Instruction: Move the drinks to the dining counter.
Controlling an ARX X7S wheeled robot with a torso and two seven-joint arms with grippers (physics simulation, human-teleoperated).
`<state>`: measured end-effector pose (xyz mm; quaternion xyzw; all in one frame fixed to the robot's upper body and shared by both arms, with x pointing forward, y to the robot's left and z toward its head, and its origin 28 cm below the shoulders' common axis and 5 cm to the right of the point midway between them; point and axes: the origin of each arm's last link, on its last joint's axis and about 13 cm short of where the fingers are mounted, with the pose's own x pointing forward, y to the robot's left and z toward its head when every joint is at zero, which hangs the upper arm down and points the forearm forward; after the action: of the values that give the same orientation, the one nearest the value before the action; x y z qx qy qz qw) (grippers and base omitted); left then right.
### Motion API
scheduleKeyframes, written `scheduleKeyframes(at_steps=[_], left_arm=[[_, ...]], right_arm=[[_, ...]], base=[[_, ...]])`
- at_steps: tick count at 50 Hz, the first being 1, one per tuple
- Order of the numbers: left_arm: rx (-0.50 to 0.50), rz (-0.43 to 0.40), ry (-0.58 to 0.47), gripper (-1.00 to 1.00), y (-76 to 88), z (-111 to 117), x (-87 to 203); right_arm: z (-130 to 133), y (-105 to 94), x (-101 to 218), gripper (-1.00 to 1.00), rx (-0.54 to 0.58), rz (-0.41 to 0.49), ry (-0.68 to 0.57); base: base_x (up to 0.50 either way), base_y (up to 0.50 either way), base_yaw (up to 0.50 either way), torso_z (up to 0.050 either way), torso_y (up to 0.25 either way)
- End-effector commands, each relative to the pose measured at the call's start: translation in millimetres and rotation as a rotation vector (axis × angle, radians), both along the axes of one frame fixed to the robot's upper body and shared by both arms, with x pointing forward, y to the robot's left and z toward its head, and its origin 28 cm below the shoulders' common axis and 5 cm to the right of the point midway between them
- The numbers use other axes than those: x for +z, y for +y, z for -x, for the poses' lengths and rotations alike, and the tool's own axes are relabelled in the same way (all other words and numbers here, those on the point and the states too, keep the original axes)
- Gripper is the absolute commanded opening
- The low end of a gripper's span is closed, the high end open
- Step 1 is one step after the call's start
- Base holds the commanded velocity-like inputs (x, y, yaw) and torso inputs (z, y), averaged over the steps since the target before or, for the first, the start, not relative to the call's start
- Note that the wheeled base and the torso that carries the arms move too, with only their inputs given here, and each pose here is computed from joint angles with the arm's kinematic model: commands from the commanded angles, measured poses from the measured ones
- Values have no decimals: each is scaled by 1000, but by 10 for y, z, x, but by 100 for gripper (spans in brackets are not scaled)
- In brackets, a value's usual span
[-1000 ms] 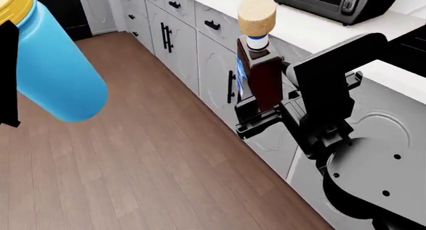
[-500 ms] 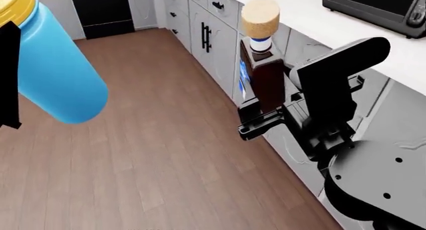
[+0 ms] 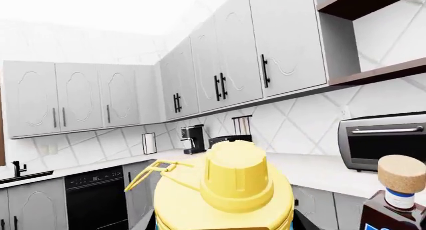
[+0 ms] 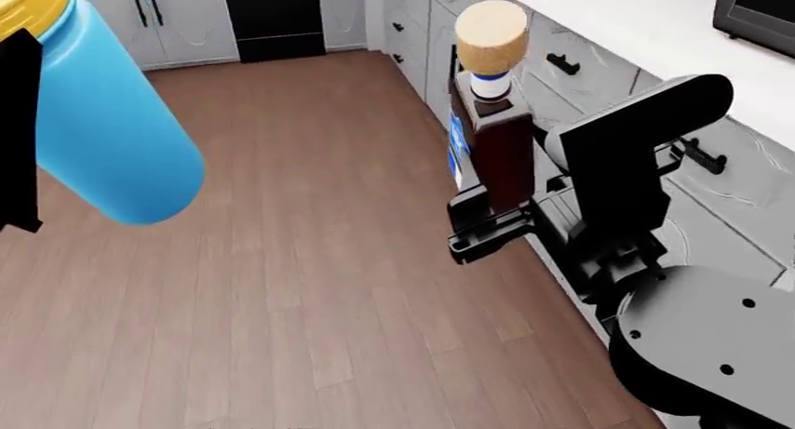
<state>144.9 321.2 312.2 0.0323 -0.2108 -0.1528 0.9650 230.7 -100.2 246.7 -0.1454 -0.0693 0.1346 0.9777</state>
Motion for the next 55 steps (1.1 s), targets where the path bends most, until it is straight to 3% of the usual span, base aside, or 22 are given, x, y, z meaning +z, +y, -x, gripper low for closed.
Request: scheduleKeyframes(at_steps=[1, 47, 55], left_arm=[[12, 24, -17, -100, -2, 31, 36], [19, 35, -18, -100, 28, 69, 1], [20, 32, -11, -100, 25, 50, -14]], right_arm=[[-20, -60, 79, -100, -60, 5, -72], [-51, -82, 38, -100, -88, 22, -5], [-74, -99, 39, -100, -117, -41, 18]], base=[[28, 102, 500, 10, 0], [13, 98, 500, 0, 2], [-2, 63, 378, 1, 3]])
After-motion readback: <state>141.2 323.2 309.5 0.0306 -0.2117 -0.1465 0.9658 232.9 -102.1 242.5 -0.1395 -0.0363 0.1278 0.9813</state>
